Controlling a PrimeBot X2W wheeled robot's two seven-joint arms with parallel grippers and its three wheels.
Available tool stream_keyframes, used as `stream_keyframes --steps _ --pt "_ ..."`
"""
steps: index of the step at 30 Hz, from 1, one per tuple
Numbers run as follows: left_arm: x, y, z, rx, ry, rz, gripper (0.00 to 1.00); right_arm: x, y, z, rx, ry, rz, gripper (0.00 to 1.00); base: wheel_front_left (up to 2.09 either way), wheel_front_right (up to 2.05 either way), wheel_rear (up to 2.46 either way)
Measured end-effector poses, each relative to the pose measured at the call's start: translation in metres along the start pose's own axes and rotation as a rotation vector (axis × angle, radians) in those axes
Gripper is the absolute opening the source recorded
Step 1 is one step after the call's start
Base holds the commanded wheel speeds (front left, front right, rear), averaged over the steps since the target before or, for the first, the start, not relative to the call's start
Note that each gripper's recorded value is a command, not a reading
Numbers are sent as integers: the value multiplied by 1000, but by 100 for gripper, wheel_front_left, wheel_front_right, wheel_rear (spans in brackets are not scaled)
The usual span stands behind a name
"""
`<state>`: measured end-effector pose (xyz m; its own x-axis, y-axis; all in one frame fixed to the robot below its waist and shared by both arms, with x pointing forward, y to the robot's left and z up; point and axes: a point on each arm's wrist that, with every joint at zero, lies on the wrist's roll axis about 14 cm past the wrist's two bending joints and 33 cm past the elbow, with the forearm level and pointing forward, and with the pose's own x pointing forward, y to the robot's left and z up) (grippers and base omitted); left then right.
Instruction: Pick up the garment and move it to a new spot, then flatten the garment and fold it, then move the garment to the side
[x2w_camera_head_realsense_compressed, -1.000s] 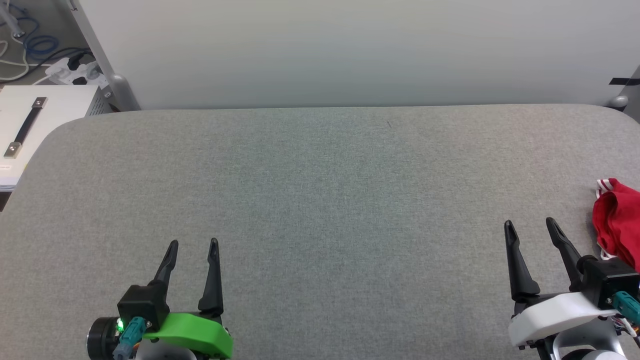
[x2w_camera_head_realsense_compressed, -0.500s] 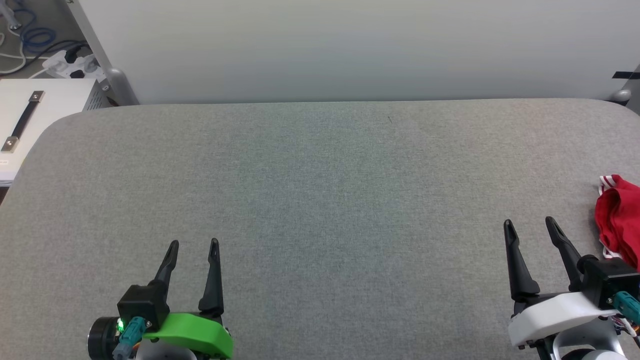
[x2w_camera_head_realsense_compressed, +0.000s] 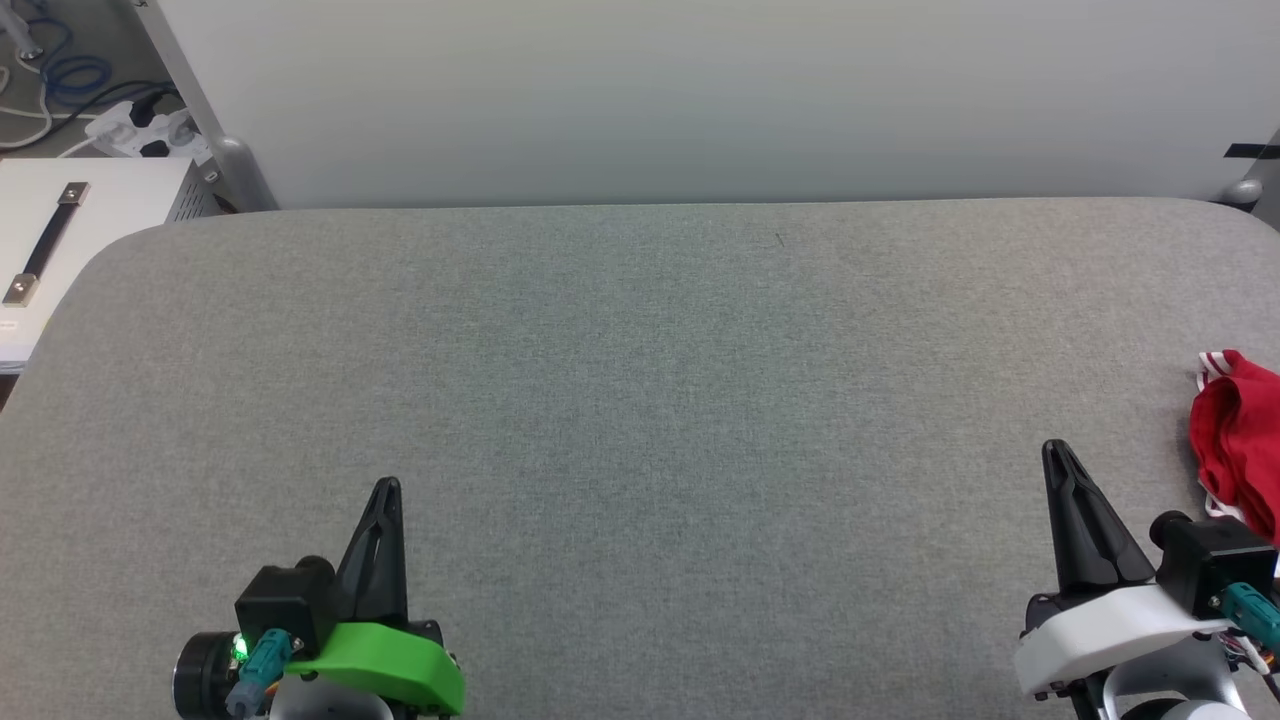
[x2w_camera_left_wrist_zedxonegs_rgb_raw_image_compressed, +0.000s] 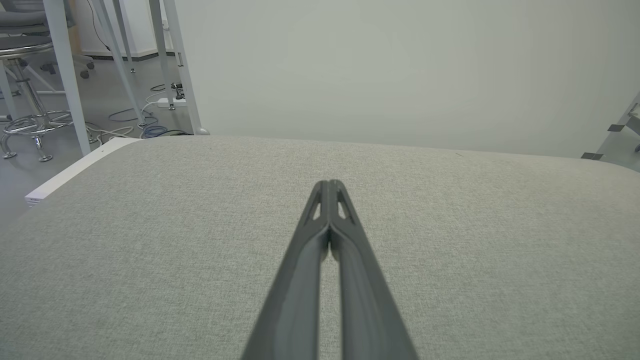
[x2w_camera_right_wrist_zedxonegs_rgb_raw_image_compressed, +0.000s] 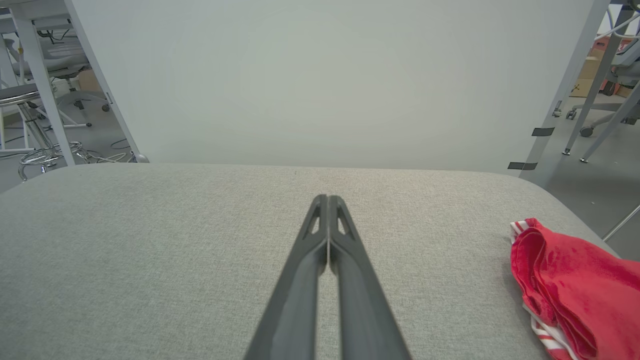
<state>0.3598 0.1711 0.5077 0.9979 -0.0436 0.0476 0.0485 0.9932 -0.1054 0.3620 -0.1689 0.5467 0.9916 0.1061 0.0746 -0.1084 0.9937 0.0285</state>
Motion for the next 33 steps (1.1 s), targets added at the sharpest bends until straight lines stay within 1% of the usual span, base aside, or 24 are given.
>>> stream_keyframes --steps 33 --pt "3 -1 3 46 20 4 0 0 1 -11 -18 39 4 0 0 0 0"
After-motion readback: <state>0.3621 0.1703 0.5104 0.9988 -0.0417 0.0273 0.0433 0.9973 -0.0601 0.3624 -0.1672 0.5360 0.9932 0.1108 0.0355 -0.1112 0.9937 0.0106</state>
